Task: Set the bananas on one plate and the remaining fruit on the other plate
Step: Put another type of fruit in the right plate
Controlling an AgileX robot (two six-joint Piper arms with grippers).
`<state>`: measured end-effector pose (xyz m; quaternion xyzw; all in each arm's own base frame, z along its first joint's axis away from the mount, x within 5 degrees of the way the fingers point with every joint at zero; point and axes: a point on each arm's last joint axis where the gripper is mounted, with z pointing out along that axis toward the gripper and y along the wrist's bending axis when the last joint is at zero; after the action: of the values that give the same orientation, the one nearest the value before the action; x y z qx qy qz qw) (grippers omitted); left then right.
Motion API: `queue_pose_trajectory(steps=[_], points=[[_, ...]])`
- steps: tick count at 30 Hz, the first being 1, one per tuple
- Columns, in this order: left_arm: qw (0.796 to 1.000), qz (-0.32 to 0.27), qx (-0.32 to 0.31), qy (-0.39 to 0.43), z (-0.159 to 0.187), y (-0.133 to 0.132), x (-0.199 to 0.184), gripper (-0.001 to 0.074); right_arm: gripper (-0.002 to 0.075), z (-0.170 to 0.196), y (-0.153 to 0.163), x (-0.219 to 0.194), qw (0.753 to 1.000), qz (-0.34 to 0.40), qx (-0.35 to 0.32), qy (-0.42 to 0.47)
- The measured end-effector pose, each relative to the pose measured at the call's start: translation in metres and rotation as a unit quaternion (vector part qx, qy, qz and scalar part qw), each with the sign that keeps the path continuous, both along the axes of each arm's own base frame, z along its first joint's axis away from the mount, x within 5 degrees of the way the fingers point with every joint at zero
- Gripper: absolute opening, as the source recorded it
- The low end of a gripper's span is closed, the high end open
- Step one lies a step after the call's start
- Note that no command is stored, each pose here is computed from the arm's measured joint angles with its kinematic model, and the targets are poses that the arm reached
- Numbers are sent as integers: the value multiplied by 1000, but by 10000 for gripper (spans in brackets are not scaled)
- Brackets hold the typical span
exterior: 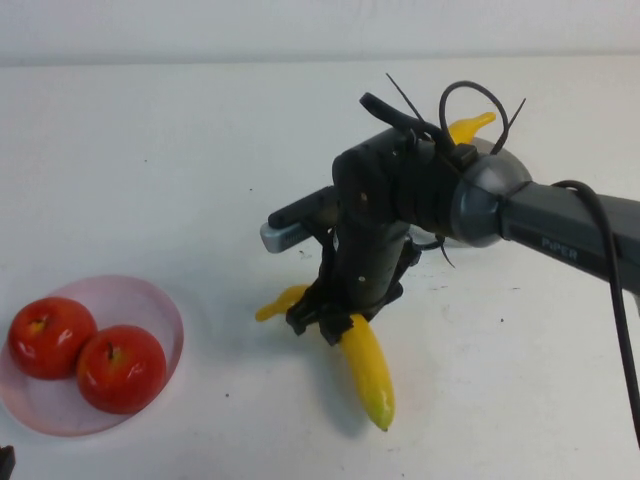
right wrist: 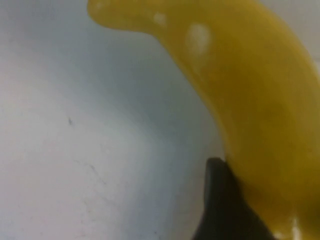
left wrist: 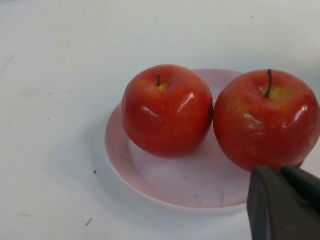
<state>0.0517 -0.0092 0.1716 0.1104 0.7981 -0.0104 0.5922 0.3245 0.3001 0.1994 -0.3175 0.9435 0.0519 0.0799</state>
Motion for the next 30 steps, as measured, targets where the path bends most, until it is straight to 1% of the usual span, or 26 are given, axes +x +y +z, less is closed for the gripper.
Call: queue_pose_trajectory(steps=[3,6,8,11,14,18,23,30], points=[[1000,0,0,0,0,0,0,1,318,20,1,9,999,-17,-9,-34],[1000,0,0,0,0,0,0,1,318,46,-7,29,994,-63,-2,-88],[1000,0,0,0,0,0,0,1,318,60,-21,47,988,-101,8,-113],[1000,0,0,0,0,0,0,1,318,70,-47,72,980,-147,17,-131],[1000,0,0,0,0,0,0,1,318,66,-71,94,974,-183,13,-135],[1000,0,0,0,0,0,0,1,318,47,-93,119,969,-215,4,-125],[1000,0,0,0,0,0,0,1,318,33,-99,135,966,-228,4,-124],[1000,0,0,0,0,0,0,1,318,41,-101,151,961,-229,22,-153]])
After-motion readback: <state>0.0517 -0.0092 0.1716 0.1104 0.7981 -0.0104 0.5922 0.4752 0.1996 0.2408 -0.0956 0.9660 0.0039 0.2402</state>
